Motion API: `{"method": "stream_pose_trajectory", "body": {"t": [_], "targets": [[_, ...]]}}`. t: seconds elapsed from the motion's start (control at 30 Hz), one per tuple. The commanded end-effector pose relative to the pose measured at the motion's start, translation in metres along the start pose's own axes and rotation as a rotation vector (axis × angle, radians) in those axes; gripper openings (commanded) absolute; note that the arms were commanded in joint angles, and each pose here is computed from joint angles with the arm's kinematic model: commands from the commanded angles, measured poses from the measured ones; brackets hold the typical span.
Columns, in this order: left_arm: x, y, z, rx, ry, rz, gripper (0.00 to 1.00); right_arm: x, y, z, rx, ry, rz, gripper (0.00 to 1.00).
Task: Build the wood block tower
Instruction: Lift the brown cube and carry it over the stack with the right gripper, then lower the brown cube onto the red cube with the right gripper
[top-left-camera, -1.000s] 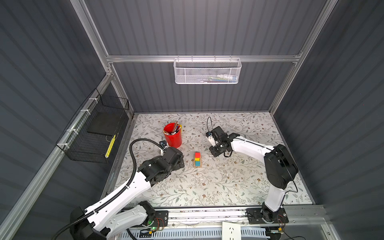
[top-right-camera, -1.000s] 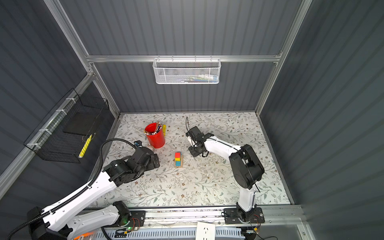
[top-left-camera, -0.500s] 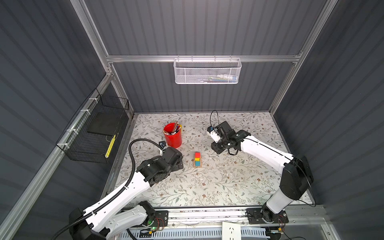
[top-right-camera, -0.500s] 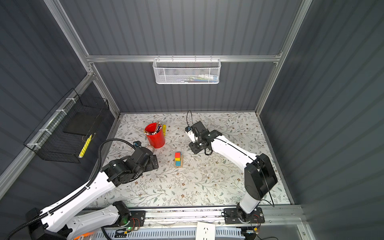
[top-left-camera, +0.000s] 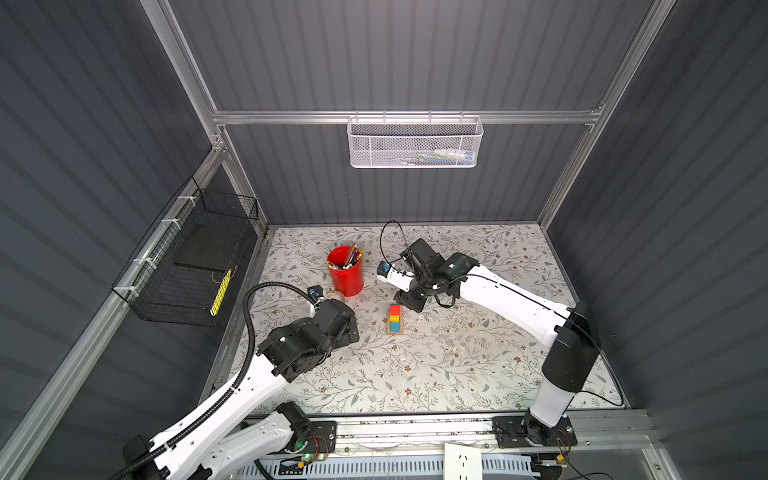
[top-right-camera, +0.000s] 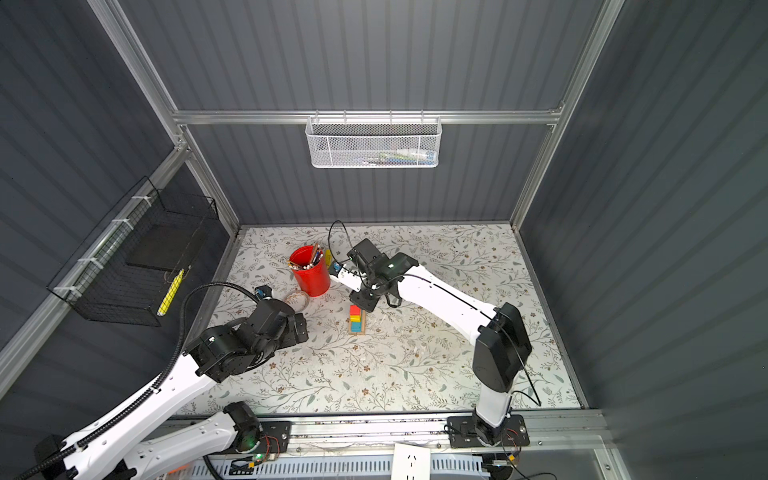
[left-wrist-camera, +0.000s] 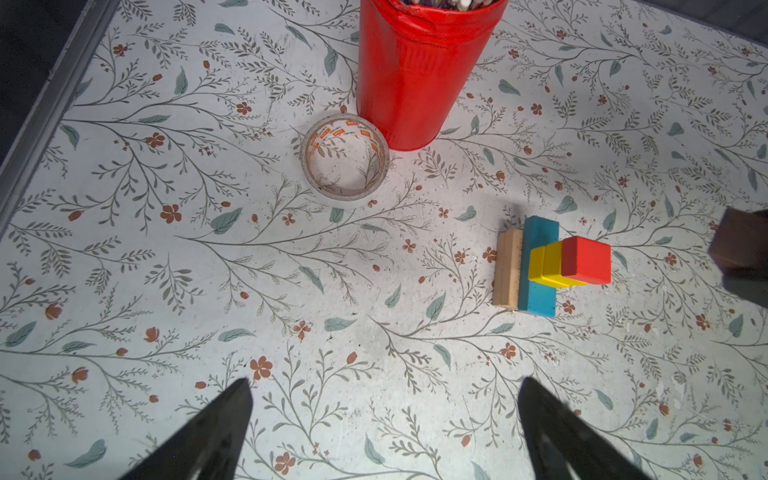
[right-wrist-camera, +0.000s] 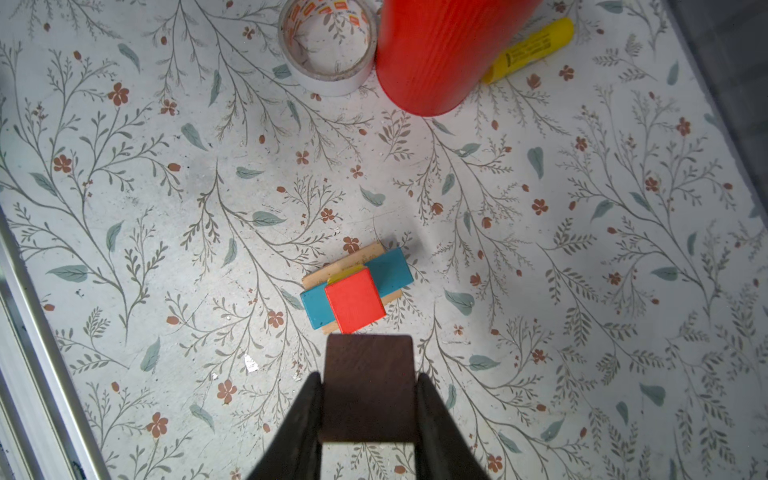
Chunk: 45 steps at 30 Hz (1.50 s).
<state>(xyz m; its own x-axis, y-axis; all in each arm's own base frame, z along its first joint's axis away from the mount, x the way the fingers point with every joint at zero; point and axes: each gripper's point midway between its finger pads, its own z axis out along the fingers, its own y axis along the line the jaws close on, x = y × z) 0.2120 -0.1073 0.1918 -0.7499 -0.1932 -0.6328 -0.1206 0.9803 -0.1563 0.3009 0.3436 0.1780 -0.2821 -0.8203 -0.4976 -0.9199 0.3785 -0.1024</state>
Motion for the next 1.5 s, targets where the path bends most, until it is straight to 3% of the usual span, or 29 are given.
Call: {"method": "stream_pose_trajectory", "body": {"t": [0.0,0.5,1.47], "targets": [[0.004,0.015,-0.001,-0.047,-0.005,-0.014,1.0,0.005,0.012,0.004,-0.068,0.058,-0.075,0.19],[0.004,0.023,-0.004,-0.065,-0.024,-0.032,1.0,0.002,0.016,0.031,-0.152,0.151,-0.214,0.24],[0.004,0.022,-0.002,-0.069,-0.022,-0.032,1.0,0.017,0.011,0.059,-0.14,0.236,-0.247,0.25]]}}
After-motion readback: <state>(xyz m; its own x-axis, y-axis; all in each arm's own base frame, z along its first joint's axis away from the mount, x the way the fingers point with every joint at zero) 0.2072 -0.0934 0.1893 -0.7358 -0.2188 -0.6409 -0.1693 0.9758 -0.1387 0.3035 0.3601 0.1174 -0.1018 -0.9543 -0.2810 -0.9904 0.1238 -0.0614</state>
